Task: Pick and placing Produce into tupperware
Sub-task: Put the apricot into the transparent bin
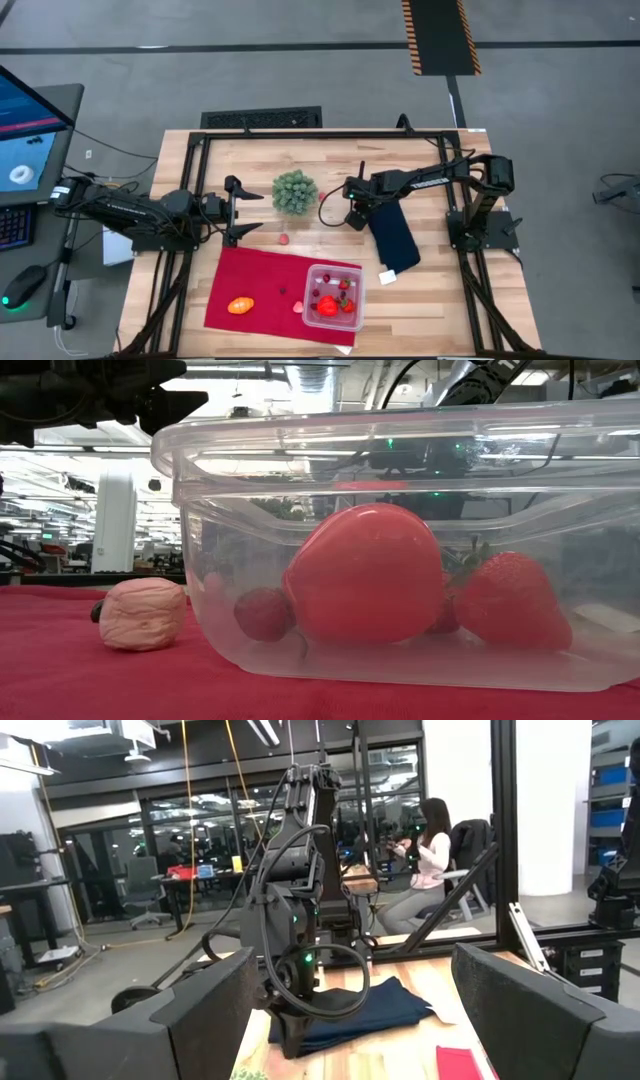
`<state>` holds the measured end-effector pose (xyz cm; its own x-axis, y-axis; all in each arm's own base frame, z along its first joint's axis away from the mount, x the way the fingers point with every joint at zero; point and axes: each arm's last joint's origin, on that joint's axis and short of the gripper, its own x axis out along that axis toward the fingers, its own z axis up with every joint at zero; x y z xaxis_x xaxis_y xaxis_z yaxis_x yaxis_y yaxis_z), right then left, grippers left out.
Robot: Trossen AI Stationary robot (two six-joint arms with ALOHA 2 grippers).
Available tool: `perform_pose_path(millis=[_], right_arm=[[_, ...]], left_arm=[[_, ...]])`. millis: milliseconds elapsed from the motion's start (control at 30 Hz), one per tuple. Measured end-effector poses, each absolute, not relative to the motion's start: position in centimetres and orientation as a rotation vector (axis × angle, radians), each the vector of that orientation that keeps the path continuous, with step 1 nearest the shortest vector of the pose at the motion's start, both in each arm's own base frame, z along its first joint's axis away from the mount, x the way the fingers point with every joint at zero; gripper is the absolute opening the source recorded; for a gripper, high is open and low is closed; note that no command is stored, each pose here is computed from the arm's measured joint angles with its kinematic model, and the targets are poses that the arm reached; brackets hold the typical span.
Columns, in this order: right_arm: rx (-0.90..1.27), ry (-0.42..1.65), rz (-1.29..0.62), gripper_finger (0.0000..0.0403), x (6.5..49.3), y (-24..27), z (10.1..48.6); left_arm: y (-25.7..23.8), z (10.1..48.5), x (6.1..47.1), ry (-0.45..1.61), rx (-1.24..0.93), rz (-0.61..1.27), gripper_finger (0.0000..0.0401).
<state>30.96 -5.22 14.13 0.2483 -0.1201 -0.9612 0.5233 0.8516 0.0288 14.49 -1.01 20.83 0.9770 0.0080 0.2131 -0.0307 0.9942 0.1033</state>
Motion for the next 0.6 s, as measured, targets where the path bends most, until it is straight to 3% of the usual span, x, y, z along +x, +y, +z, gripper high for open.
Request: perform_pose_path(millis=[133,600], right_arm=[[0.360,1.252,-0.438,0.0013,31.0,-5.2,14.1],[0.236,1.165,-0.339,0.0089,33.2,-5.7,16.8]], left_arm=[[-1.0,20.8,14.5,-0.208,0.107,0.019,0.0326],[-1.0,20.7,14.5,-0.204,0.108,0.019,0.0326]])
